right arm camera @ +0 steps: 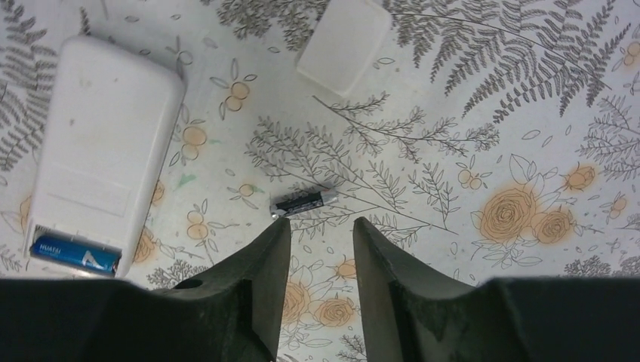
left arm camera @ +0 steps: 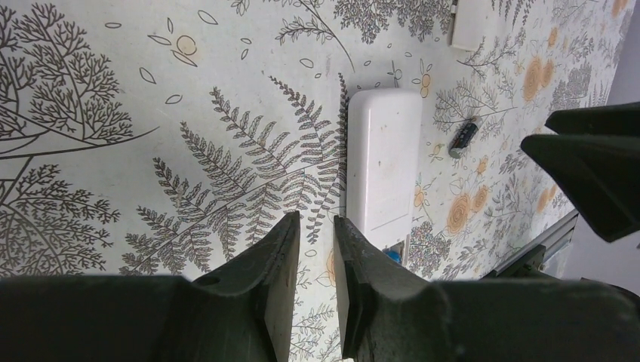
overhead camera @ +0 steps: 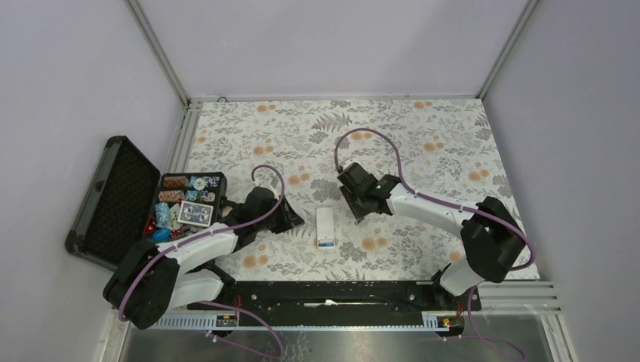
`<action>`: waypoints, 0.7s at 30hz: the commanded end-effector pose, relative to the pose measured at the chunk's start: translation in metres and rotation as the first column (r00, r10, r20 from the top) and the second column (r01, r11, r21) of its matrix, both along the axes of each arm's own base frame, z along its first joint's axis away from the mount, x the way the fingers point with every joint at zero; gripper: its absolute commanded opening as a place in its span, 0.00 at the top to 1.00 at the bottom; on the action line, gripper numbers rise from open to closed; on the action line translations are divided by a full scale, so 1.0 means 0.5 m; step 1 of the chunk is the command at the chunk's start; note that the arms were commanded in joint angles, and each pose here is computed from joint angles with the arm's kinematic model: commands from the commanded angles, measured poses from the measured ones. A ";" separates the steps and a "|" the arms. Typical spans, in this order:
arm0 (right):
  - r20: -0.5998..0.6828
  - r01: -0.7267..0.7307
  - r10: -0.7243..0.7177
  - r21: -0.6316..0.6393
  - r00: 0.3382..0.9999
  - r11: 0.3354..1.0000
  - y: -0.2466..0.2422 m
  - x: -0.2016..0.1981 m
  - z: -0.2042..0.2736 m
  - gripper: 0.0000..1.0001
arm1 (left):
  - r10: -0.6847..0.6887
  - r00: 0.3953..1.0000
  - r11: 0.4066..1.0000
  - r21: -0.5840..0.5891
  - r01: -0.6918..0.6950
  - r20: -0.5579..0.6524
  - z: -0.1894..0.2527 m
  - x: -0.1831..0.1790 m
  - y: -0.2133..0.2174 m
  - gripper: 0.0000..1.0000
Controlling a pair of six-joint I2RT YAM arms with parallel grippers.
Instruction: Load the batteries into the remote control
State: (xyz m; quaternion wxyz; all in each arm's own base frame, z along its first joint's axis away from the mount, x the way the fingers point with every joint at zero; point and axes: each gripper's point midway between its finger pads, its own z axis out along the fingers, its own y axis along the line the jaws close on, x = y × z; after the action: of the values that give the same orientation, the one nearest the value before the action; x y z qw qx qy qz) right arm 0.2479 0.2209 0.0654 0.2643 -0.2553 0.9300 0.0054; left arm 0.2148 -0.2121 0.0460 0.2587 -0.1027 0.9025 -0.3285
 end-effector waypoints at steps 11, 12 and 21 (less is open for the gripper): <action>-0.046 0.164 -0.162 0.021 0.986 0.986 -0.010 0.067 -0.053 0.91 | -0.045 0.996 0.998 -0.040 0.049 0.077 0.043 0.017 -0.023 0.73; -0.054 0.163 -0.161 0.021 0.985 0.986 -0.009 0.066 -0.059 0.92 | -0.048 0.996 0.998 -0.040 0.051 0.076 0.043 0.016 -0.023 0.73; -0.124 0.168 -0.163 0.033 0.979 0.985 -0.012 0.037 -0.102 0.98 | -0.056 0.995 0.997 -0.041 0.060 0.077 0.044 0.011 -0.023 0.73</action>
State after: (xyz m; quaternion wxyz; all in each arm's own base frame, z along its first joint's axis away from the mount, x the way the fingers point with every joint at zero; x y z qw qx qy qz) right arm 0.2682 0.2104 0.0157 0.2130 -0.1846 0.9595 -0.0007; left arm 0.2125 -0.2145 0.0473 0.2566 -0.0887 0.9023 -0.3348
